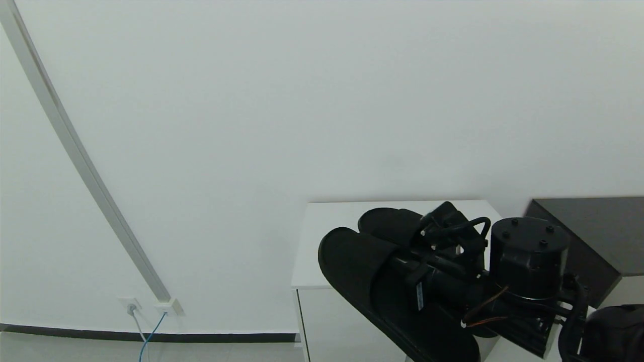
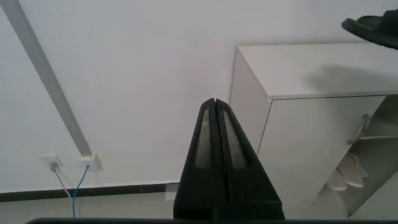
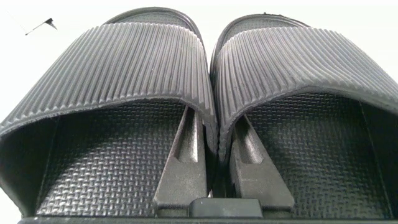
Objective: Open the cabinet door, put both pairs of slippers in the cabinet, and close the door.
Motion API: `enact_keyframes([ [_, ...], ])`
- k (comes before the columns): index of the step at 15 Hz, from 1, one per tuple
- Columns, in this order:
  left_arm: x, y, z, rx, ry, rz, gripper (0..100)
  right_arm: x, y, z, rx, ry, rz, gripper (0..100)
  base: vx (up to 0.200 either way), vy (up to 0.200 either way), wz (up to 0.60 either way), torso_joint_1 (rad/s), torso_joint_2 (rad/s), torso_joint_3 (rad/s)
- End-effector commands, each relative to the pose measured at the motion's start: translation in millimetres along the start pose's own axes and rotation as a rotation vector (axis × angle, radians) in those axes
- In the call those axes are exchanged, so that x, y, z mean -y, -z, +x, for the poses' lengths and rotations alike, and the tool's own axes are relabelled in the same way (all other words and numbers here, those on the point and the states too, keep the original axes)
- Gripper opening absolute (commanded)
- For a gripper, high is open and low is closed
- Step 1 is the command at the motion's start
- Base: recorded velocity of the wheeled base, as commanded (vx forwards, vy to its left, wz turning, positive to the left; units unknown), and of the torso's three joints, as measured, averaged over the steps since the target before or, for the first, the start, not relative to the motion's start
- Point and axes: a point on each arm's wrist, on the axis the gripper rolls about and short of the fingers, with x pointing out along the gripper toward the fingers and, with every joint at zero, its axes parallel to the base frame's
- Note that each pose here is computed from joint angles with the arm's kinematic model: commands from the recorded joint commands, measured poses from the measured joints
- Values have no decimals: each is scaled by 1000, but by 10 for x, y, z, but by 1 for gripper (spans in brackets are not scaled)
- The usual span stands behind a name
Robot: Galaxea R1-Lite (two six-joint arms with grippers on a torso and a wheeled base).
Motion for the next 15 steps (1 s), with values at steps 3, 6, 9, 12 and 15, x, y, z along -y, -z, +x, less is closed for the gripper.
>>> enact_keyframes([
  [3, 0, 0, 1, -1, 1, 0, 0, 14, 37, -31, -5, -4, -6, 0, 0, 0, 0, 0, 0, 0],
  [6, 0, 0, 1, -1, 1, -2, 0, 13, 79, -23, -21, -3, -7, 0, 0, 0, 0, 0, 0, 0],
  [9, 0, 0, 1, -1, -2, -3, 0, 8, 137, -51, -43, -5, -9, 0, -133, 0, 0, -2, 2, 2],
  [12, 0, 0, 1, -1, -2, -3, 0, 4, 137, -51, -43, -7, -11, 0, -200, 0, 0, 4, 2, 1],
  [15, 0, 0, 1, -1, -2, -3, 0, -17, 148, -58, -48, -11, -14, 0, -133, 0, 0, 5, 5, 0],
])
